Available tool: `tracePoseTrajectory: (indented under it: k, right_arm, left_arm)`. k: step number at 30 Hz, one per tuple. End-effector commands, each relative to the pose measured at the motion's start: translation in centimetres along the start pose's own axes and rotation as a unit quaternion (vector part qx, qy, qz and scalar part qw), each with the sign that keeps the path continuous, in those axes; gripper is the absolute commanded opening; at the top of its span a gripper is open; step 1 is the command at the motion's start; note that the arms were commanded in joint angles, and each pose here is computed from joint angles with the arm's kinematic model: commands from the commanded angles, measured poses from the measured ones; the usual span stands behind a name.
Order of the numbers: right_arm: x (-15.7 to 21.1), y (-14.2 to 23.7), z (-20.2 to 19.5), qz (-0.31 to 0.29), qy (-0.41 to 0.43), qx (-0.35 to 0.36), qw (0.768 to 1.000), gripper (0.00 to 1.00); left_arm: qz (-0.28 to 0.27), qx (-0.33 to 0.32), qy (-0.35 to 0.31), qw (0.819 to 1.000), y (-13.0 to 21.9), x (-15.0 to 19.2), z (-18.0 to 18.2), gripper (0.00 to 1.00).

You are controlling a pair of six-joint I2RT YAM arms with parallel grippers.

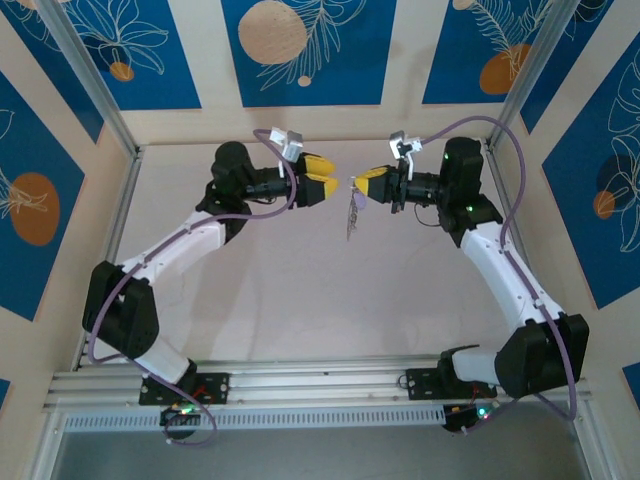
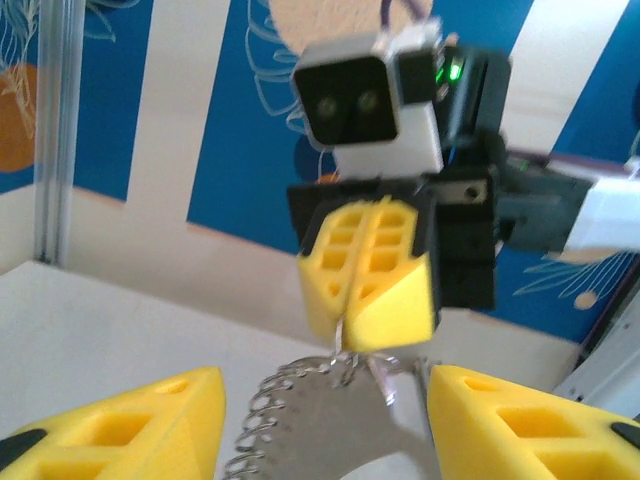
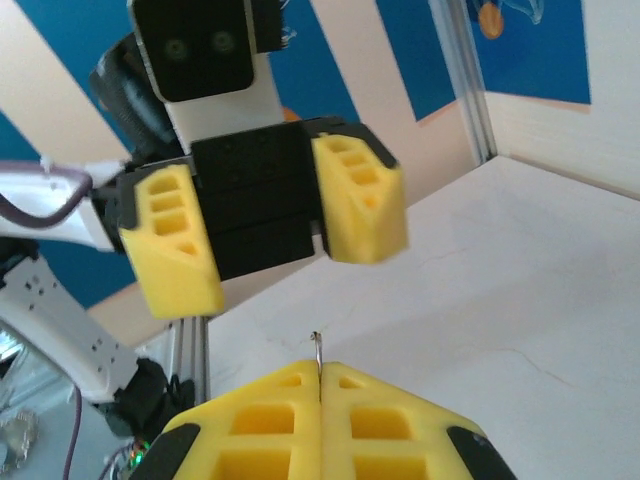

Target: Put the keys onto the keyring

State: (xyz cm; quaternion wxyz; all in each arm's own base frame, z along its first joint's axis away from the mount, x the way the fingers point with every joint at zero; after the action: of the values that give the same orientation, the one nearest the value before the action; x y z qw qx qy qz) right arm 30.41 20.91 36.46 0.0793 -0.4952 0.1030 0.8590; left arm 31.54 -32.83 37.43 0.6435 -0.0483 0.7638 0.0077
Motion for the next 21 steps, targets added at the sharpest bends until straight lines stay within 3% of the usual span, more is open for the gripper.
tracePoseTrajectory:
  k: [1,7,21]
  right_arm:
    - [1.8,-0.2,0.4,0.049,-0.009,-0.036,0.998,0.00]
    - [2.1,-0.5,0.1,0.061,-0.019,-0.049,0.997,0.00]
    - [2.3,-0.9,0.1,0.064,-0.023,-0.061,0.996,0.00]
  left_arm:
    - [0.064,0.016,-0.014,0.998,0.3,1.3,-0.7,0.56]
    - [0.106,0.033,-0.008,0.994,0.3,2.2,-0.8,0.51]
    - [0.124,0.053,0.007,0.991,-0.5,2.8,-0.5,0.42]
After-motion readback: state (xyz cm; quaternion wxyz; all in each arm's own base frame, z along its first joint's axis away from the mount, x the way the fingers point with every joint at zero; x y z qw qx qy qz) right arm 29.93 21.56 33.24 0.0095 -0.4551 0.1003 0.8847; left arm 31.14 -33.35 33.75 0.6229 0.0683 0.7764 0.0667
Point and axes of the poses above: each hand's point on the last joint's axis, 136 mm out from that joint toward the fingers, its own y axis back along the fingers, its own z axis along the line the jaws close on, x = y × z, the point moved 1 cm from there along y, back along the fingers, and after that the axes turned 6 degrees about -y, right-handed, at the moved point
